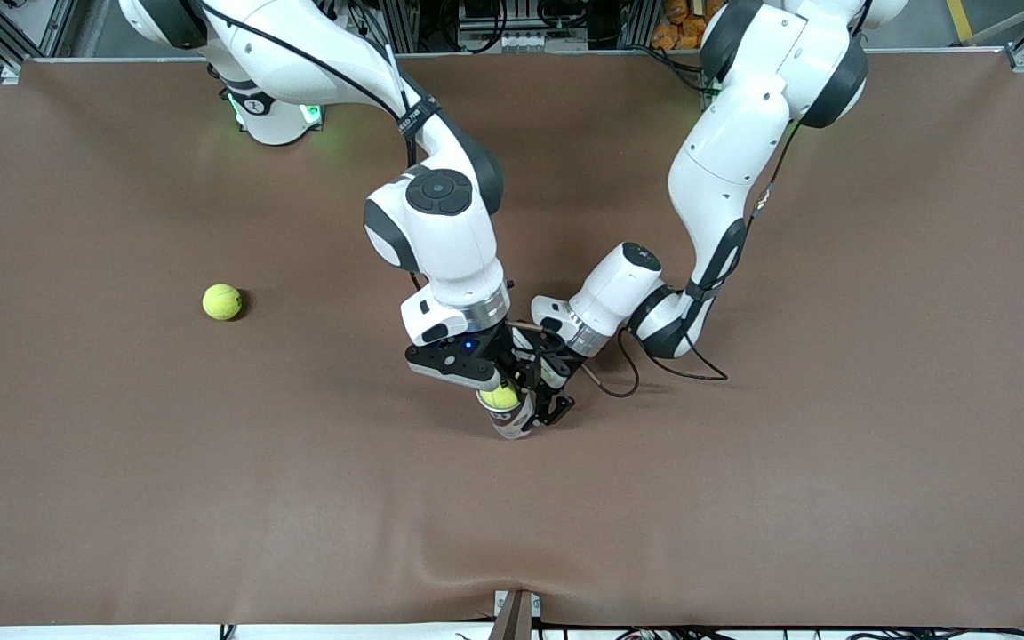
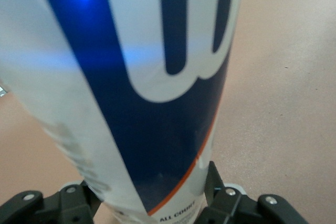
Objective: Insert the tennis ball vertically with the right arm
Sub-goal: 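Move the held ball over the tube opening with the right gripper, then open the right gripper to drop the ball into the tube, then move the right gripper to the second ball and grasp it, then carry the second ball over the tube opening with the right gripper, then open the right gripper to drop the second ball into the tube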
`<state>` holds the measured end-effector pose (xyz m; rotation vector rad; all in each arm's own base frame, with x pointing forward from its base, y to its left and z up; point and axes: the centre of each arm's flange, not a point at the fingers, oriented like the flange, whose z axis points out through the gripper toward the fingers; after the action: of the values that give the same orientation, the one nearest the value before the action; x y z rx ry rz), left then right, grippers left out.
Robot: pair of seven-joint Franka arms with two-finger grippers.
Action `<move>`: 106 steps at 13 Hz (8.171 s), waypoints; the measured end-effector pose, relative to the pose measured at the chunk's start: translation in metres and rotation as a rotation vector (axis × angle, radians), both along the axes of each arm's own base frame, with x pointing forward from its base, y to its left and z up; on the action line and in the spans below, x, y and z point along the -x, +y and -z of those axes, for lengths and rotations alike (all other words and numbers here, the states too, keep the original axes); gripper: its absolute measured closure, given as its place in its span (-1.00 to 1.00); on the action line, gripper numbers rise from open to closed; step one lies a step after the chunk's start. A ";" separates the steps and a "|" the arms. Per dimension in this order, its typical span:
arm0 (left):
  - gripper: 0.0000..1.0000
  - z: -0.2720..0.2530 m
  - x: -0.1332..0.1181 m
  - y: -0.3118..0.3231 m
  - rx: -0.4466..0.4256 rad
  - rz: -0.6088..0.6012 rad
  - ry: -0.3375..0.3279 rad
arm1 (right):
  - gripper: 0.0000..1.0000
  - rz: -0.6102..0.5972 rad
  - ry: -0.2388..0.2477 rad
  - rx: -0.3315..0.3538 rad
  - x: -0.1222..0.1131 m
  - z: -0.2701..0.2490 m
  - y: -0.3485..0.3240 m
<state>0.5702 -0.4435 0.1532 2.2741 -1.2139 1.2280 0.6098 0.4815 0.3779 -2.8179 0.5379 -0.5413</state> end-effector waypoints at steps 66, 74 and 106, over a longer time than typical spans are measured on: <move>-0.55 0.002 0.012 -0.015 0.019 0.021 0.010 | -0.31 -0.238 0.776 0.127 0.076 0.184 -0.527; -0.56 0.002 0.012 -0.015 0.019 0.021 0.010 | -0.31 -0.217 0.612 0.052 -0.021 -0.011 -0.370; -0.56 0.004 0.013 -0.014 0.023 0.022 0.009 | -1.00 0.033 0.364 -0.243 -0.023 -0.024 -0.055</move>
<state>0.5572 -0.4577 0.1488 2.2418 -1.2120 1.2165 0.6325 0.4260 0.4021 -2.6817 0.6659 0.0384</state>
